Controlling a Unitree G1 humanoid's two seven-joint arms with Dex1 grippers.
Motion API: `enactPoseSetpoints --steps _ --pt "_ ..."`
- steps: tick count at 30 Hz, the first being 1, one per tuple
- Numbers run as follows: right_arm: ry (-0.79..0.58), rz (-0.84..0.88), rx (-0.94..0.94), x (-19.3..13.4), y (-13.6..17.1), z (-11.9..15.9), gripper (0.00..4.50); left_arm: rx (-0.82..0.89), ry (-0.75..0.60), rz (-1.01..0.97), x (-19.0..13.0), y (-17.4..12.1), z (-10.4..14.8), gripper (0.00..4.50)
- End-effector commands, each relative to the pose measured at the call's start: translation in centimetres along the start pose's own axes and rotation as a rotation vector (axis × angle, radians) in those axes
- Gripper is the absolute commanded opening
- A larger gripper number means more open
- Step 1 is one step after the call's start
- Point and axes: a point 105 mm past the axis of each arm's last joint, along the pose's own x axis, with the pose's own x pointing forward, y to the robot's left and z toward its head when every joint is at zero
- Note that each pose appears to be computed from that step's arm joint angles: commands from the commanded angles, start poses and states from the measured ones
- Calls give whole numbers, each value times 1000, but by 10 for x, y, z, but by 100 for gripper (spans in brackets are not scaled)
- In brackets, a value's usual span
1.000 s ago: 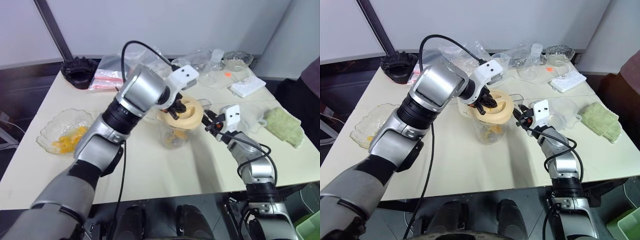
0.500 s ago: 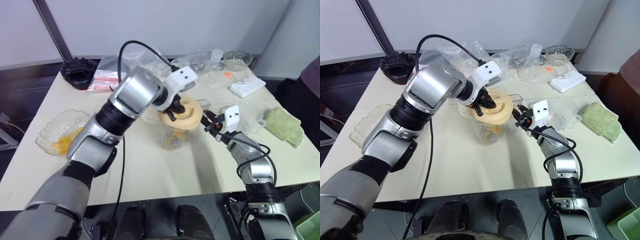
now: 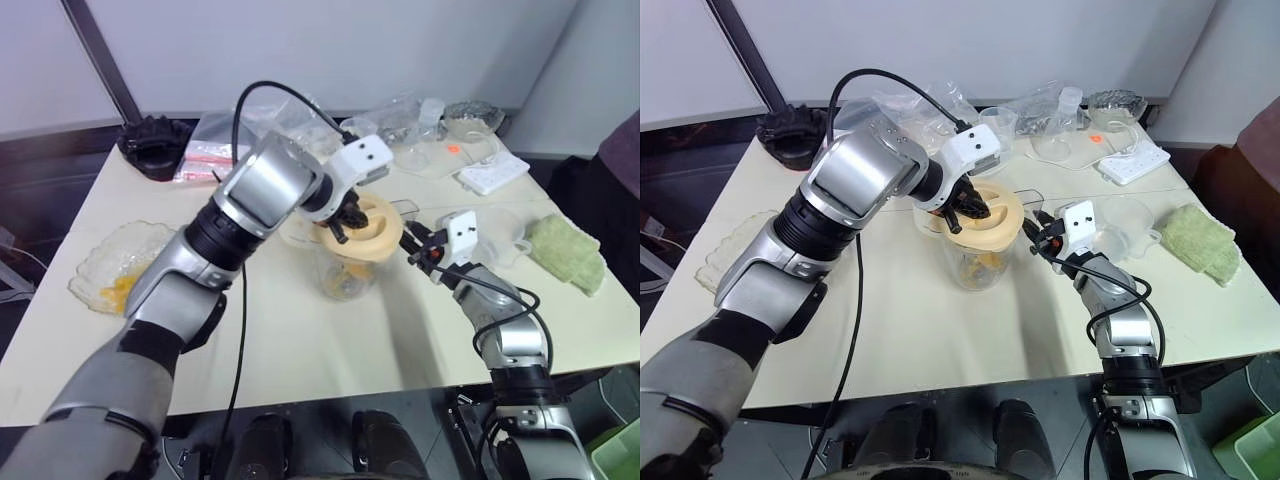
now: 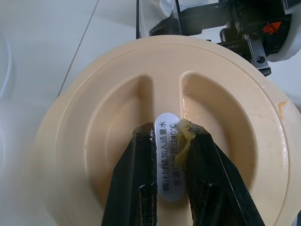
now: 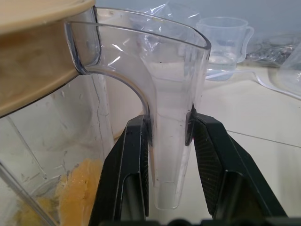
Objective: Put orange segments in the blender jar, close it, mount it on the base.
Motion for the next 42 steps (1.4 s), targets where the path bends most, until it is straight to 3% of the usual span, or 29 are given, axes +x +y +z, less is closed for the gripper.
enactPoseSetpoints --steps 1,3,4,11,16,28,37,42 --pt "-80 24 -43 4 6 23 83 -146 206 -143 37 -25 -54 25" --pt "-80 23 -43 4 6 23 83 -150 204 -144 37 -25 -54 25" --pt "-80 23 -43 4 6 23 83 -147 202 -147 37 -26 -54 129" --pt "-76 28 -46 3 6 22 83 -122 188 -143 35 -26 -52 445" --pt "-73 30 -47 3 7 21 83 -78 107 -121 20 -18 -26 445" --pt "-57 32 -46 1 7 14 83 99 -199 -69 -48 -5 78 445" --pt "-51 35 -51 2 6 13 83 126 -226 -32 -66 2 83 445" --pt "-54 22 -53 0 3 14 83 137 -409 110 -95 36 94 445"
